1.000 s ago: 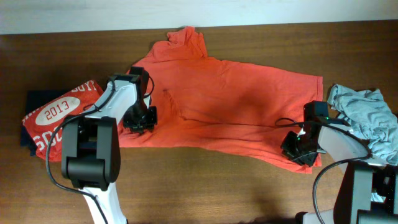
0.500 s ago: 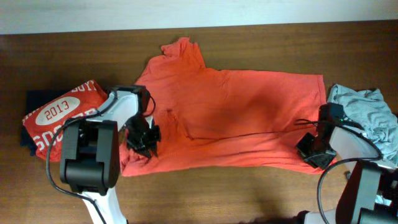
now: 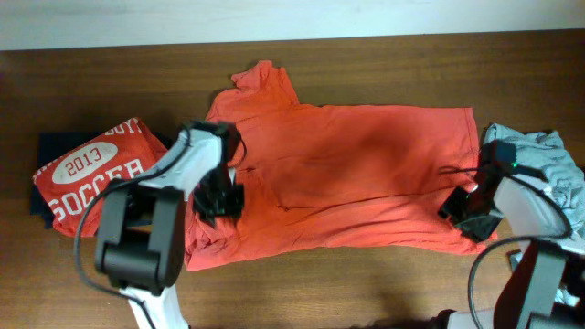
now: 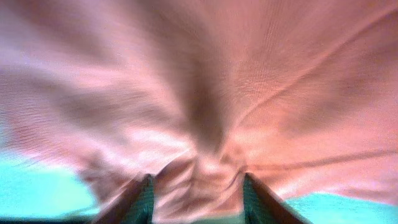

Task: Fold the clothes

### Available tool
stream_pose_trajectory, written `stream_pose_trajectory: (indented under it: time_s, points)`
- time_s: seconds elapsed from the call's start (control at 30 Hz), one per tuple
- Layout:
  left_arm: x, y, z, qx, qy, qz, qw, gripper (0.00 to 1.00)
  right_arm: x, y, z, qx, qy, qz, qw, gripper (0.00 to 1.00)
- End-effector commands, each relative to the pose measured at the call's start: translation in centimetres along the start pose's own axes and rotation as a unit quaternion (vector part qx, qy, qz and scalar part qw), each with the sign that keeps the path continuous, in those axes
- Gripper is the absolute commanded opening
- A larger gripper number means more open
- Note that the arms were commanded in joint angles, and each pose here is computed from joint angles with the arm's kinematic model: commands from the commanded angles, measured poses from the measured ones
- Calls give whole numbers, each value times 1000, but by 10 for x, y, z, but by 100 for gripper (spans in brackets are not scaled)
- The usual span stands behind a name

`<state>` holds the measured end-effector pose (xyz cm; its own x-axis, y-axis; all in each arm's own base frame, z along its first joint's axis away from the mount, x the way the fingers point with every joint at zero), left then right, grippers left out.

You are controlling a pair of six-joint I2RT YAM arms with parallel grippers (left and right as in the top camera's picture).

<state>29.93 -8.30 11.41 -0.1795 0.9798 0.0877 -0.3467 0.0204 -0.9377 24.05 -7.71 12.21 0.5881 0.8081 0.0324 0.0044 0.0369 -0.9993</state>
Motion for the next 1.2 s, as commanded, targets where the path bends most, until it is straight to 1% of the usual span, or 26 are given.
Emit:
stream_pose_trajectory:
  time_s: [0.0,0.03,0.07,0.13,0.2,0.27,0.3,0.37,0.4,0.53,0.6,0.7,0.87,1.03,1.17]
  points:
    - [13,-80,-5,-153,4,-6,988,63,12,-50,-11,-61,-2,-70,996,59]
    - [12,-94,-8,-178,14,3,984,73,14,-60,-12,-69,-4,-80,994,61]
    - [11,-109,-11,-209,25,14,977,81,16,-70,-12,-78,-6,-90,993,64]
    - [3,-145,-19,-285,71,39,955,92,20,-91,-14,-99,-20,-115,988,66]
    - [-7,-173,-25,-343,143,66,926,92,26,-107,-16,-114,-56,-141,982,65]
    - [-15,-195,-33,-403,192,81,891,89,32,-120,-17,-121,-94,-168,974,65]
    - [-18,-203,-39,-432,198,83,876,84,33,-124,-17,-123,-106,-176,971,65]
    - [-22,-212,-50,-471,196,89,856,83,36,-132,-16,-124,-126,-188,966,65]
    - [-25,-213,-56,-482,196,91,849,83,37,-136,-15,-125,-136,-194,964,65]
    - [-38,-194,-94,-493,212,84,840,83,41,-141,-12,-126,-187,-220,949,65]
    - [-45,-179,-116,-495,217,81,838,83,41,-141,-10,-123,-196,-218,948,65]
    - [-54,-158,-146,-492,215,80,840,83,40,-140,-9,-118,-196,-217,949,66]
    - [-69,-123,-196,-470,218,73,852,83,40,-140,-7,-113,-195,-216,950,65]
    - [-82,-100,-231,-470,229,67,850,83,39,-139,-6,-108,-193,-216,951,65]
    - [-87,-83,-246,-475,229,67,847,83,38,-138,-4,-101,-192,-211,953,65]
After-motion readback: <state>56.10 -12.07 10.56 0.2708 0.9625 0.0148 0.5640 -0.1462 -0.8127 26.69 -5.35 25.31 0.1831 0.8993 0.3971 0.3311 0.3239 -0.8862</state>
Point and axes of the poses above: each gripper's point midway between its finger pads, its own y axis out along the fingers, its own x axis along the line the jaws close on, z = x × y, the point moved 9 cm from there along -y, back along the fingers, and after that the axes turned 8 degrees about -y, right-handed, at the moved point
